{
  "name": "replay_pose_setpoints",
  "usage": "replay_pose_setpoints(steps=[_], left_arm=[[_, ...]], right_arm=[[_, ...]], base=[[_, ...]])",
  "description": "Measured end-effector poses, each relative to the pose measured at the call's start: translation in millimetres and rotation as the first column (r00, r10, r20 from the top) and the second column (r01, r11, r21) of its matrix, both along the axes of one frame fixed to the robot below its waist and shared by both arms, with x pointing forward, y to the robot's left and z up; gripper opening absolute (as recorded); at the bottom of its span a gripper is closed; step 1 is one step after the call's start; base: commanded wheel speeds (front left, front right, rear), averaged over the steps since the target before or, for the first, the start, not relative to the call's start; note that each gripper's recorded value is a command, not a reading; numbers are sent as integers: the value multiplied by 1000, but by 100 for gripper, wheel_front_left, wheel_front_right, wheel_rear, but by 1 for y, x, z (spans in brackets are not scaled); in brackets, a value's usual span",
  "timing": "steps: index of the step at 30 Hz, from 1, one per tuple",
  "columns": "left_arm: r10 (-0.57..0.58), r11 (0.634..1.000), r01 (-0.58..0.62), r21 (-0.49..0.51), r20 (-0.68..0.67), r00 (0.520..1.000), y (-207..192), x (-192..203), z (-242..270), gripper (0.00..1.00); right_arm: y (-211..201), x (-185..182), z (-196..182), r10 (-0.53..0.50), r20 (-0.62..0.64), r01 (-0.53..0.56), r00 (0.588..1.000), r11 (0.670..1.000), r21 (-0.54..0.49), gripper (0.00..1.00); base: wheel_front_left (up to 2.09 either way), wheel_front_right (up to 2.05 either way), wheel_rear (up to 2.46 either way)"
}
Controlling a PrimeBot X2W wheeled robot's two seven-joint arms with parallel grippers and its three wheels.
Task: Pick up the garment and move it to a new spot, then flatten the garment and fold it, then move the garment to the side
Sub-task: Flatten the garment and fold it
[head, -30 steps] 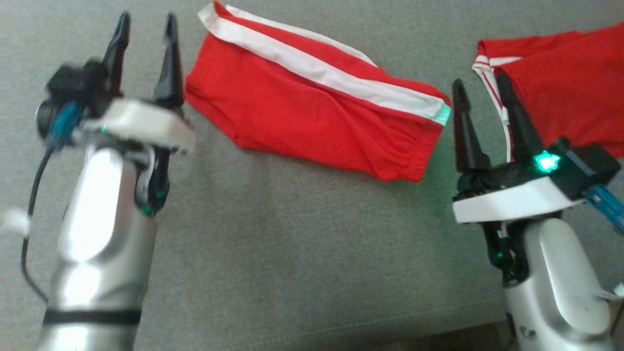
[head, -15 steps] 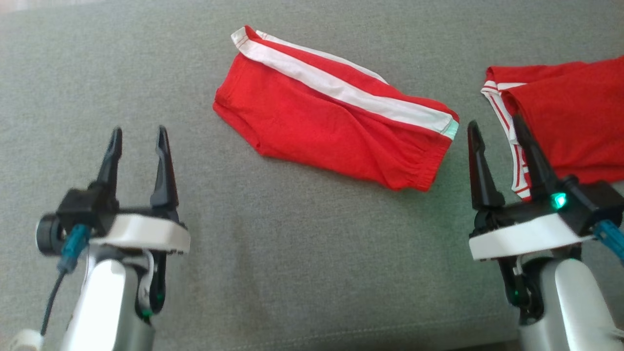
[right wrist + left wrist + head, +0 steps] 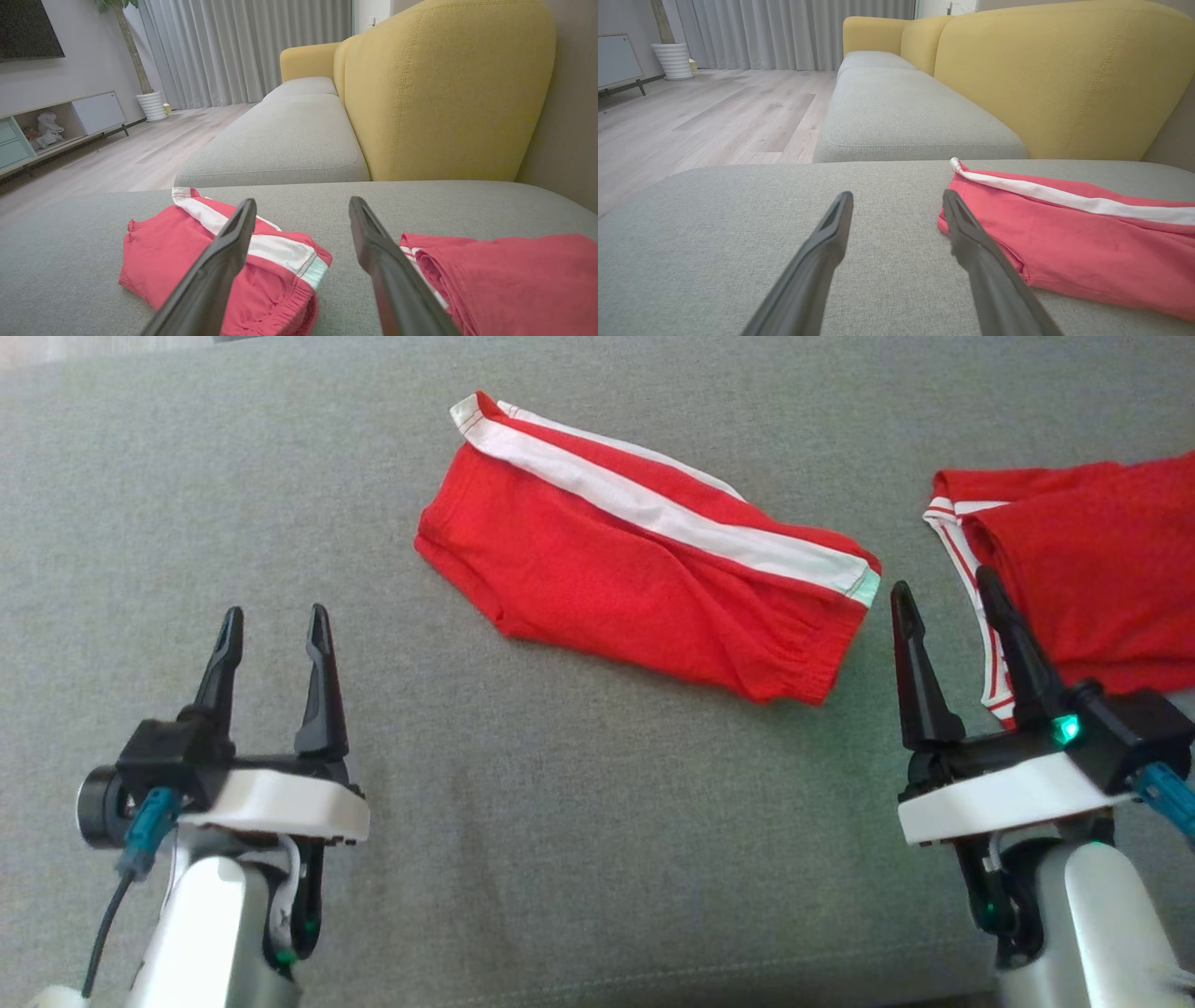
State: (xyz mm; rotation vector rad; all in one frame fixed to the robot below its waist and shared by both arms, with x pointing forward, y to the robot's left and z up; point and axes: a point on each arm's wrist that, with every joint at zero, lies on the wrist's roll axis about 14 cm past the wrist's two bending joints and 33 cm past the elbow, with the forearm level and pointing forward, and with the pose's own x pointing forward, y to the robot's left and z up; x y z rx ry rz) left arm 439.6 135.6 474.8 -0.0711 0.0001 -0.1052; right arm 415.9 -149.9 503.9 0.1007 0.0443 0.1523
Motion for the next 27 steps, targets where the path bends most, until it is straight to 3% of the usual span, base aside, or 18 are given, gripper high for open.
replay_pose_setpoints(steps=[12, 19, 27], left_arm=[[-61, 998, 60, -15, -44, 997, -14, 3, -13, 100], [-208, 978, 207, -21, -90, 974, -51, 50, -19, 100], [-288, 957, 286, -51, -302, 909, -80, 83, -72, 100]], right_arm=[[0, 4, -9, 1, -24, -1, 1000, 1000, -1, 100], [-1, 11, -25, -2, -66, 2, 998, 1000, -5, 100], [-10, 20, -31, -26, -70, 25, 997, 1000, -11, 100]], base=[[0, 0, 0], [0, 0, 0], [0, 0, 0]])
